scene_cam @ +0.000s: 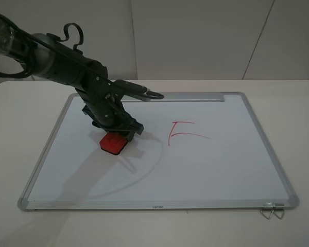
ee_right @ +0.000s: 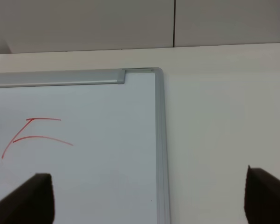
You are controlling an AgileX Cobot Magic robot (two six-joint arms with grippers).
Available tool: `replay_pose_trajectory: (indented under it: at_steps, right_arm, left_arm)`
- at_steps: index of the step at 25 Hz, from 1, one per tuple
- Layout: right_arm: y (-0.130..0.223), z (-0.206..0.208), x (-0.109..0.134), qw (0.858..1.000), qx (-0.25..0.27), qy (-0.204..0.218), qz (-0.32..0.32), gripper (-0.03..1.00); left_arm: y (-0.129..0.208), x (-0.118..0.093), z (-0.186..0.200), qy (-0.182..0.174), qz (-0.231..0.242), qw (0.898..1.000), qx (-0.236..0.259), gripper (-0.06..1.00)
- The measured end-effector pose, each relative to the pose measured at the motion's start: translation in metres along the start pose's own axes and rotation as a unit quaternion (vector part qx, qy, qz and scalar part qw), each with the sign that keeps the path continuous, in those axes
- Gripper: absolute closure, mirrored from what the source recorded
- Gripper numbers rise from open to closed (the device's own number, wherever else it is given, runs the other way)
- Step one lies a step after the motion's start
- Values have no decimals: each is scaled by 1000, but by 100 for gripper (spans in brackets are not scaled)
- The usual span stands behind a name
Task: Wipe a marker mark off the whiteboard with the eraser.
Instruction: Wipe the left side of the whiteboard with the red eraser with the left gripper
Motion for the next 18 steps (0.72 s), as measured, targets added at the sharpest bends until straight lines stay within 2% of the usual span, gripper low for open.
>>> replay_pose_trajectory:
  at_steps: [1,2,6,9,18]
  right_arm:
    - [0,0,0,1000,0,0,0,24]
    - [0,0,0,1000,0,0,0,24]
    - [0,0,0,1000,0,0,0,24]
    - [0,0,0,1000,0,0,0,24]
    - [0,0,0,1000,0,0,0,24]
  left_arm:
    - [-2,-10,-1,5,-7,1000,0,37]
    - [-2,-10,-1,5,-7,1000,0,37]
    - [-8,-54,-8,36,-32,999,-3,37]
    - [-8,-73,-10,52,-40,998,-2,37]
    - [-10,-71,-9,61,-11,998,6,37]
Point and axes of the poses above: a point on each arm's last joint axis where the gripper is mounted, z pointing back along that axis away from the gripper, x along the wrist's bending axis when the last joint is at zero, y = z × x, the point moved 10 cm from there along -z, pointing out along that axis toward the gripper, and after that the axes turned 12 degrees about z, right-handed, at the moved point
